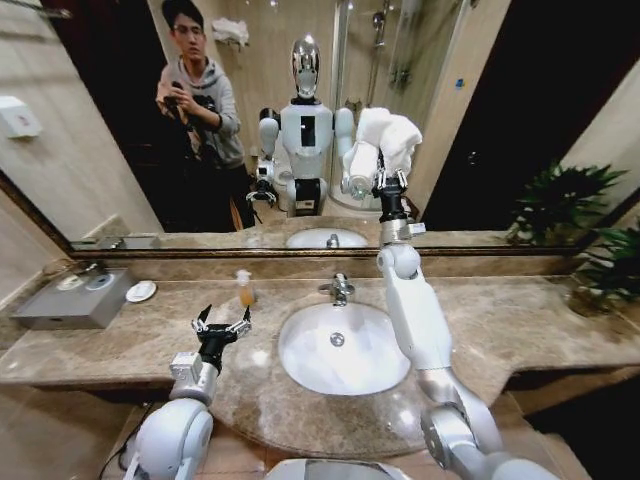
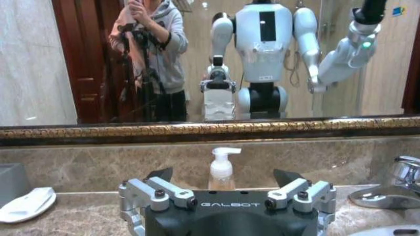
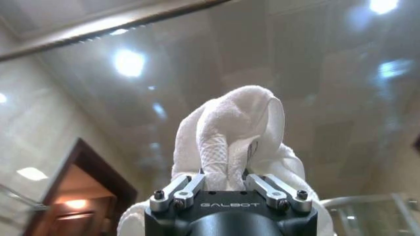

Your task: Pick up the towel from the sink counter and wipe the mirror surface.

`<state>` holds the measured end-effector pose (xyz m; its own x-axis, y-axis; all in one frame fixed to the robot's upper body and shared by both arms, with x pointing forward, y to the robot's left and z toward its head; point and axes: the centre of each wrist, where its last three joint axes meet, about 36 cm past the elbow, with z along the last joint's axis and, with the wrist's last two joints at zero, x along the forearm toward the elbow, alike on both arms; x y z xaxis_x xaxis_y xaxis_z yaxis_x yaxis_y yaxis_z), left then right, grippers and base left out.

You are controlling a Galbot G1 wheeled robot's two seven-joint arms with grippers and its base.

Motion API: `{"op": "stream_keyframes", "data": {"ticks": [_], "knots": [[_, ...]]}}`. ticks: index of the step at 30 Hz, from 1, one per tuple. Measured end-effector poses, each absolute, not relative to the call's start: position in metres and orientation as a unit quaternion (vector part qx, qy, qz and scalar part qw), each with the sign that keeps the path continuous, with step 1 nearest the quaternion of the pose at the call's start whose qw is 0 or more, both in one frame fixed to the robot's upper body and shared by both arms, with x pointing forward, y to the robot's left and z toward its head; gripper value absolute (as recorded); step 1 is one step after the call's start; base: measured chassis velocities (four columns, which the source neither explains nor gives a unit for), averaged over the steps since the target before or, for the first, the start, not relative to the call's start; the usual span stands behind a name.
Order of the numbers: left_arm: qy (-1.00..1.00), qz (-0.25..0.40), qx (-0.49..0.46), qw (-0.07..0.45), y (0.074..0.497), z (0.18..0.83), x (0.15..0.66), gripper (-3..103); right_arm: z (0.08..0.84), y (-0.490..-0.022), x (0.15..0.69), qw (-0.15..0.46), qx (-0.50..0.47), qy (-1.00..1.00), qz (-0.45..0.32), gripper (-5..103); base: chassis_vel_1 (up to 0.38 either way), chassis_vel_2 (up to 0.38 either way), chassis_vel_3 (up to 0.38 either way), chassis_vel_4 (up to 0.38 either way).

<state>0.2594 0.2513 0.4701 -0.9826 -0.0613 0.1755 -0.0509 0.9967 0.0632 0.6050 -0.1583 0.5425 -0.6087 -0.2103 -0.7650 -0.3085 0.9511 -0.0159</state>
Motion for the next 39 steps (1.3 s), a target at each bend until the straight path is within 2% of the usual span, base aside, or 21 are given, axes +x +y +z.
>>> {"op": "stream_keyframes", "data": {"ticks": [7, 11, 17, 20, 23, 28, 33, 39], "knots": [[-0.995, -0.029, 0.028, 0.089, 0.251, 0.470, 0.259, 100, 0.554, -0.135, 0.619, 0.423, -0.158, 0.891, 0.050, 17, -0.065, -0.070, 0.041, 0.032], [-0.995, -0.029, 0.028, 0.089, 0.251, 0.470, 0.259, 100, 0.571, -0.147, 0.635, 0.430, -0.114, 0.894, 0.049, 17, -0.012, -0.015, 0.008, 0.000], [-0.995, -0.029, 0.028, 0.089, 0.251, 0.470, 0.259, 100, 0.608, -0.191, 0.645, 0.449, -0.013, 0.892, 0.042, 17, 0.000, 0.000, 0.000, 0.000], [-0.995, -0.029, 0.028, 0.089, 0.251, 0.470, 0.259, 100, 0.619, -0.195, 0.646, 0.452, -0.001, 0.891, 0.046, 17, 0.000, 0.000, 0.000, 0.000], [-0.995, -0.029, 0.028, 0.089, 0.251, 0.470, 0.259, 100, 0.633, -0.183, 0.648, 0.456, -0.012, 0.889, 0.051, 17, 0.000, 0.000, 0.000, 0.000], [-0.995, -0.029, 0.028, 0.089, 0.251, 0.470, 0.259, 100, 0.649, -0.125, 0.649, 0.461, -0.082, 0.882, 0.059, 17, 0.000, 0.000, 0.000, 0.000], [-0.995, -0.029, 0.028, 0.089, 0.251, 0.470, 0.259, 100, 0.651, -0.084, 0.653, 0.463, -0.140, 0.875, 0.020, 17, 0.000, 0.000, 0.000, 0.000], [-0.995, -0.029, 0.028, 0.089, 0.251, 0.470, 0.259, 100, 0.647, -0.074, 0.666, 0.460, -0.160, 0.873, -0.019, 17, 0.000, 0.000, 0.000, 0.000]]}}
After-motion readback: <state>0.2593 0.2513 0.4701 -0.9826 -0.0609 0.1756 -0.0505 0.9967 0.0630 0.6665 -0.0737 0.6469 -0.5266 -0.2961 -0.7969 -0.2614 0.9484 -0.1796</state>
